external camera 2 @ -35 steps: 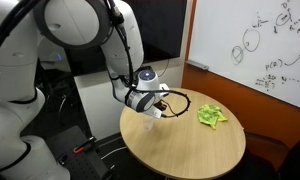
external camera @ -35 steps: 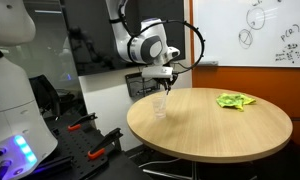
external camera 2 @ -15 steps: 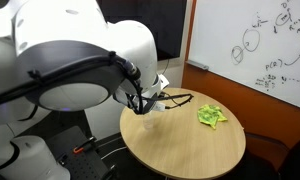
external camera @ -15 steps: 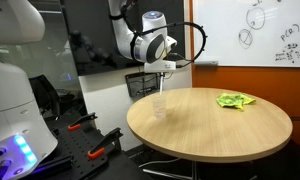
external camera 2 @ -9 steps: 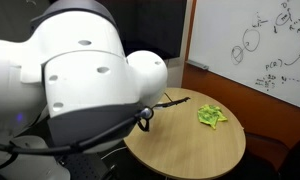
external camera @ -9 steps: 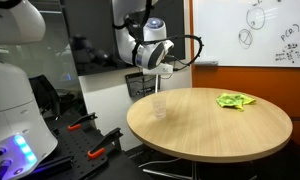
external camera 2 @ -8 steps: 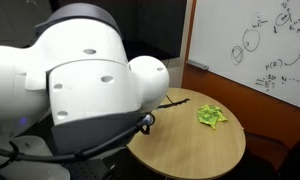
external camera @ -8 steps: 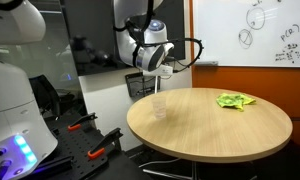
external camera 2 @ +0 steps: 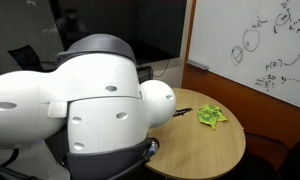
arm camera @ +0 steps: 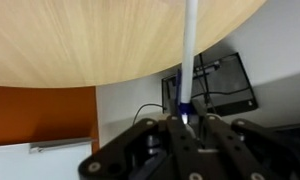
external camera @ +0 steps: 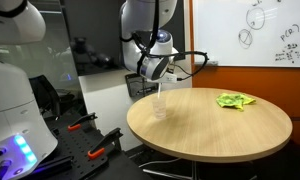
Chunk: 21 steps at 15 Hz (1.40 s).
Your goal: Put the pen in the cup
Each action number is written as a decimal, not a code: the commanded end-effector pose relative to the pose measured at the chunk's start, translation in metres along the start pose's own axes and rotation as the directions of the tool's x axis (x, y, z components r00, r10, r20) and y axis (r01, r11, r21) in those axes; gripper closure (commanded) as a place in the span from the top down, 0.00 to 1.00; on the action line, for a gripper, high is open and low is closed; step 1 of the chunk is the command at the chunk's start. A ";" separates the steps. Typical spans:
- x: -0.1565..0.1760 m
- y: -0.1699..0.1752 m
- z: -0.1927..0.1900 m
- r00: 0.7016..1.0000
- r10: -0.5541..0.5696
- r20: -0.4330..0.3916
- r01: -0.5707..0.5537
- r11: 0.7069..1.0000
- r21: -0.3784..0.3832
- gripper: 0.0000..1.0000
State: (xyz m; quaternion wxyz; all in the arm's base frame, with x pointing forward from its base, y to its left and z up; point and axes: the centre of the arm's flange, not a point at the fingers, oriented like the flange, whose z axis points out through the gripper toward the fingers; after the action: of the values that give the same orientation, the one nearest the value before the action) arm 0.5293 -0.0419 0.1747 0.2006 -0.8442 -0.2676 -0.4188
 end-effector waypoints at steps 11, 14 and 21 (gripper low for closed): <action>0.002 0.000 0.016 0.986 -0.069 0.153 0.077 0.996 -0.047 0.78; 0.018 -0.011 0.012 0.974 -0.065 0.218 0.081 0.995 -0.065 0.98; 0.043 -0.046 0.009 0.886 0.083 0.456 -0.047 0.995 -0.088 1.00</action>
State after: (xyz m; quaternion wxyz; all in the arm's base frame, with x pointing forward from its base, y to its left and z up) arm 0.5364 0.0011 0.1955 0.1337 -0.9095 -0.2844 -0.2721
